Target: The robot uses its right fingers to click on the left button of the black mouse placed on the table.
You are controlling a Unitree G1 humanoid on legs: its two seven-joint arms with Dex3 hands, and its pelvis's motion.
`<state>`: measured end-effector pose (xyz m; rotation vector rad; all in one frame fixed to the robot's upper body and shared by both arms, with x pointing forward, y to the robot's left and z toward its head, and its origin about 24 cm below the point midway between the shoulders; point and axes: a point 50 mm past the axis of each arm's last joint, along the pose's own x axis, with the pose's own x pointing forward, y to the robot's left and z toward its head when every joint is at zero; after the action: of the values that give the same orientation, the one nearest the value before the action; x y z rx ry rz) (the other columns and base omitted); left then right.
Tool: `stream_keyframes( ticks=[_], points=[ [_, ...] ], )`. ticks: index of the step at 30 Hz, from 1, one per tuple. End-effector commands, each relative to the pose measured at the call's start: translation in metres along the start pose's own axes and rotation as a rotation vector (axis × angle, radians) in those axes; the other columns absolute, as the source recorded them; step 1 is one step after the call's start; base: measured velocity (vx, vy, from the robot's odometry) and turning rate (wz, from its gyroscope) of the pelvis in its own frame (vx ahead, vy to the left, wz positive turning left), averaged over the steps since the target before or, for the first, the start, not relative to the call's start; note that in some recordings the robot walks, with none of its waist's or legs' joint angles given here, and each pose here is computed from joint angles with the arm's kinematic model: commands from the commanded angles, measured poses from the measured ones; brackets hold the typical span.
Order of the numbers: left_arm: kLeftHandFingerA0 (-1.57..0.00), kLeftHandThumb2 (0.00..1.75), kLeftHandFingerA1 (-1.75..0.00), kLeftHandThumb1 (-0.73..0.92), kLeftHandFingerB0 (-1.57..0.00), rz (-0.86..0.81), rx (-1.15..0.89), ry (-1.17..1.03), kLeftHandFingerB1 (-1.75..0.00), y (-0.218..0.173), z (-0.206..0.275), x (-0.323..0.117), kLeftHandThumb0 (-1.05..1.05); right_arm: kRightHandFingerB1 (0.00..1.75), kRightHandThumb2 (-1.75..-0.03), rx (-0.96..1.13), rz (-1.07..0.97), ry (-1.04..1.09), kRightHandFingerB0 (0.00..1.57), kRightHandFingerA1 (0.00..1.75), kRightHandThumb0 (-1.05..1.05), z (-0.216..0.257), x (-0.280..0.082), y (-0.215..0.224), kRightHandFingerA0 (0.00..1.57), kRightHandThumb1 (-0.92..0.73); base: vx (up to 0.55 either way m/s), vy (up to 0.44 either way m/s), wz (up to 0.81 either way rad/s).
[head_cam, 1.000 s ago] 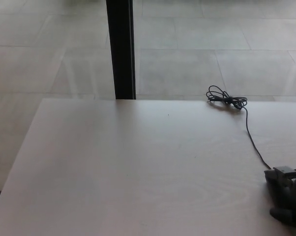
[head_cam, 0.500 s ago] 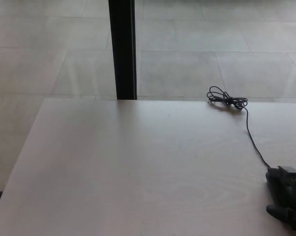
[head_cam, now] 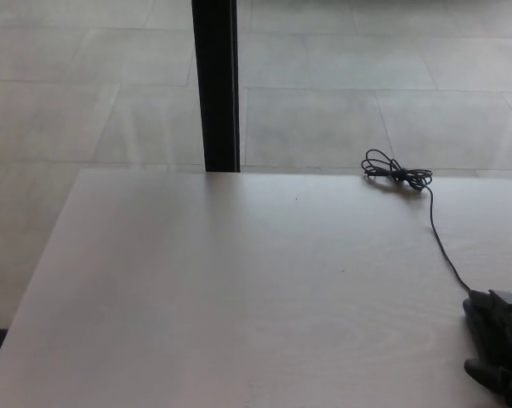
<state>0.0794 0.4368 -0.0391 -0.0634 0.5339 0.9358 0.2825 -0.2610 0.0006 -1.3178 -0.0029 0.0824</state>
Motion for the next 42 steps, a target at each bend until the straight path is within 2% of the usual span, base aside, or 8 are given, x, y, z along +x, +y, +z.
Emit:
stream_keyframes(
  ticks=[1,3,18,19,27,28,30,42],
  points=[
    [-0.80,0.84,-0.58,0.92,-0.73,0.020,-0.027,-0.064,-0.58,0.003,0.011,0.002,-0.85,0.38,-0.66,-0.120,0.137,0.030,0.39,0.47,-0.73,-0.017,-0.013,0.010,0.38,-0.88,0.00,0.000,0.00],
    [-0.75,0.88,-0.58,0.92,-0.68,0.018,-0.028,-0.067,-0.58,0.002,0.015,0.003,-0.90,0.53,-1.07,-0.222,0.110,-0.018,0.35,0.60,-0.69,-0.020,-0.011,-0.001,0.38,-0.67,0.00,0.000,0.00],
    [-0.81,0.84,-0.60,0.92,-0.75,0.031,-0.036,-0.088,-0.60,0.002,0.017,0.003,-0.87,0.51,-1.12,-0.370,0.126,-0.038,0.35,0.57,-0.80,-0.031,-0.010,-0.020,0.32,-0.75,0.00,0.000,0.00],
    [-0.80,0.85,-0.59,0.92,-0.74,0.029,-0.034,-0.090,-0.59,0.002,0.017,0.003,-0.86,0.37,-0.67,-0.366,0.124,-0.034,0.42,0.47,-0.77,-0.031,-0.009,-0.020,0.38,-0.88,0.00,0.000,0.00],
    [-0.77,0.88,-0.60,0.92,-0.76,0.038,-0.026,-0.083,-0.60,0.004,0.013,0.001,-0.85,0.49,-1.12,-0.317,0.075,-0.011,0.32,0.56,-0.79,-0.026,-0.003,-0.022,0.33,-0.76,0.00,0.000,0.00],
    [-0.72,1.31,-0.65,0.84,-0.68,0.027,-0.023,-0.081,-0.65,0.005,0.012,0.001,-0.73,0.50,-1.12,-0.280,0.049,-0.017,0.33,0.56,-0.79,-0.024,0.002,-0.027,0.33,-0.76,0.00,0.000,0.00],
    [-0.76,0.88,-0.59,0.92,-0.71,0.030,-0.032,-0.076,-0.59,0.006,0.012,0.001,-0.87,0.37,-0.67,-0.232,0.009,-0.007,0.42,0.46,-0.79,-0.020,0.007,-0.034,0.39,-0.90,0.00,0.000,0.00],
    [-0.79,0.89,-0.60,0.92,-0.71,0.053,-0.026,-0.073,-0.59,0.009,0.010,-0.001,-0.88,0.53,-1.09,0.045,-0.364,-0.045,0.37,0.60,-0.74,0.012,0.048,-0.140,0.40,-0.70,0.00,0.000,0.01]
  ],
)
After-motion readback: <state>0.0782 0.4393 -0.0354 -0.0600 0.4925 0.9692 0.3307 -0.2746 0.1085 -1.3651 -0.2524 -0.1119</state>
